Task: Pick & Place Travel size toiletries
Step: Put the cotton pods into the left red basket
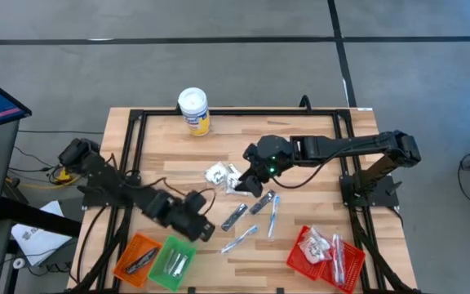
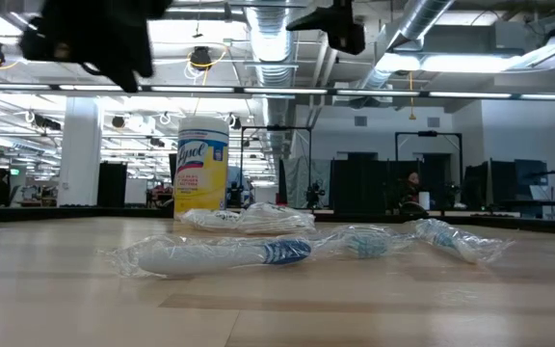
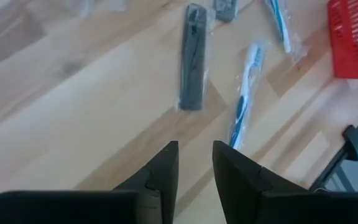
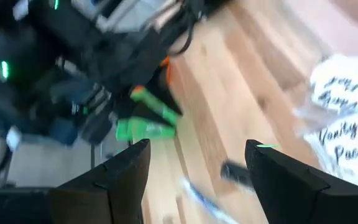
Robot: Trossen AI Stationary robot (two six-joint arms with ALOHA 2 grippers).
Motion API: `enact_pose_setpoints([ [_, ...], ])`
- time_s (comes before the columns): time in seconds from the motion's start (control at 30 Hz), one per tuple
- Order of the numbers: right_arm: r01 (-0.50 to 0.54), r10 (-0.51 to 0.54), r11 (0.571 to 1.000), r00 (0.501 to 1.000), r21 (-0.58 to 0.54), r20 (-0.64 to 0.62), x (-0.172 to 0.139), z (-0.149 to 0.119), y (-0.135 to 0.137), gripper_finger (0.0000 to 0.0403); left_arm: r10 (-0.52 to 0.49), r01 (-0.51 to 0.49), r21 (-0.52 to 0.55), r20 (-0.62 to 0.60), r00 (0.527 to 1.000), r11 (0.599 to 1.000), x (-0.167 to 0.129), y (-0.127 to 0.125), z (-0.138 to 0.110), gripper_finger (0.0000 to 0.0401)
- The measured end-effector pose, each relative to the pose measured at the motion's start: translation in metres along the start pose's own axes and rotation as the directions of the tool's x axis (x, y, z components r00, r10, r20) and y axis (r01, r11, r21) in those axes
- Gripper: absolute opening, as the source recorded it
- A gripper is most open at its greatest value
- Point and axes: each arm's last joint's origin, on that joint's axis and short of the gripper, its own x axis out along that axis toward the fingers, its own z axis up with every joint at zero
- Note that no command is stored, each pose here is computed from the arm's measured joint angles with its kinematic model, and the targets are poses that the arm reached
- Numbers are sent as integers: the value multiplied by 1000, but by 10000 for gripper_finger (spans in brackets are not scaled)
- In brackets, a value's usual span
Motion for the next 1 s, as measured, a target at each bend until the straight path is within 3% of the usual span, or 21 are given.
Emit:
enact_pose_setpoints([
  [0.13, 6, -8, 1000, 995, -25, -95, -1, -6, -5, 256, -53, 54, 17, -39, 998, 998, 9, 0, 26, 92],
  [0.27, 32, -39, 998, 986, -48, -164, -2, -12, -9, 256, -100, 100, 21, 4, 995, 995, 14, -1, 48, 92],
  [0.6, 98, -140, 983, 948, -155, -285, -21, -19, -26, 256, -95, 96, -39, 38, 995, 995, 23, 13, 87, 92],
  [0.87, -3, -49, 975, 973, -223, -225, -69, 1, -39, 254, -116, 125, -131, 77, 990, 983, 35, 19, 111, 92],
  [1.0, -30, -15, 972, 982, -234, -189, -91, 6, -44, 253, -124, 141, -205, 96, 988, 968, 50, 29, 109, 92],
])
